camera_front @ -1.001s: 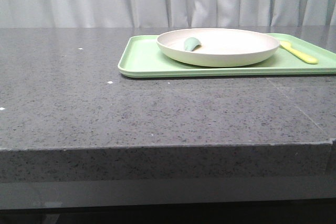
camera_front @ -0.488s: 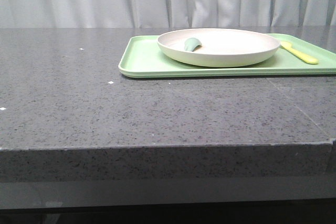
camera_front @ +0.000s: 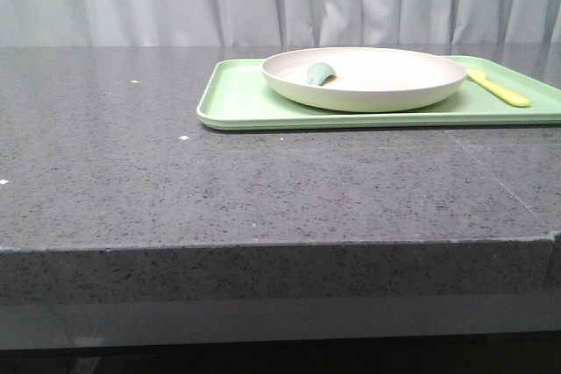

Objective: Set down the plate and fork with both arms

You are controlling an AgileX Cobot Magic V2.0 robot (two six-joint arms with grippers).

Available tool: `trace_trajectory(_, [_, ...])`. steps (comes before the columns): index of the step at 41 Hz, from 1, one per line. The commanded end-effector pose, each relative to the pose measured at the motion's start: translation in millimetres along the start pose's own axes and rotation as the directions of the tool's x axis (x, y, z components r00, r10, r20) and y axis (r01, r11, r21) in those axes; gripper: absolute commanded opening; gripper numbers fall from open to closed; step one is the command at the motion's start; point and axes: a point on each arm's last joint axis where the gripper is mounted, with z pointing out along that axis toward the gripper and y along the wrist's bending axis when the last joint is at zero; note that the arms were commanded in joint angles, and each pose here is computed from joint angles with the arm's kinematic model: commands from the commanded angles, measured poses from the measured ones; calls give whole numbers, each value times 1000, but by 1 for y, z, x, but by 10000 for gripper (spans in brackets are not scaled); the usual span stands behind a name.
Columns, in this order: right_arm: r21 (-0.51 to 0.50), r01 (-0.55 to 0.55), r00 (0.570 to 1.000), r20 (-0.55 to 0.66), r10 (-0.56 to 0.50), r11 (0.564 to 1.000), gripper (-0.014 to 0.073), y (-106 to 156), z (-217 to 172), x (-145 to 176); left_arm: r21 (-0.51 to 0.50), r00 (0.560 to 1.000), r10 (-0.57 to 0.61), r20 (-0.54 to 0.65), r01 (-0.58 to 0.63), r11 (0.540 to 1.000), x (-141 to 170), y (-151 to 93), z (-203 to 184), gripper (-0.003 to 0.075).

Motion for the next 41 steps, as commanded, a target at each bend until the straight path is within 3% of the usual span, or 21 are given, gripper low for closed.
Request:
trace_trajectory(1, [-1, 7, 995, 101, -6, 1000, -118, 1, -2, -15, 13, 994, -10, 109, 9, 1000, -8, -1, -2, -18])
trace_trajectory(41, [7, 21, 995, 99, -21, 1000, -118, 0, 1, -10, 13, 994, -10, 109, 9, 1000, -8, -1, -2, -18])
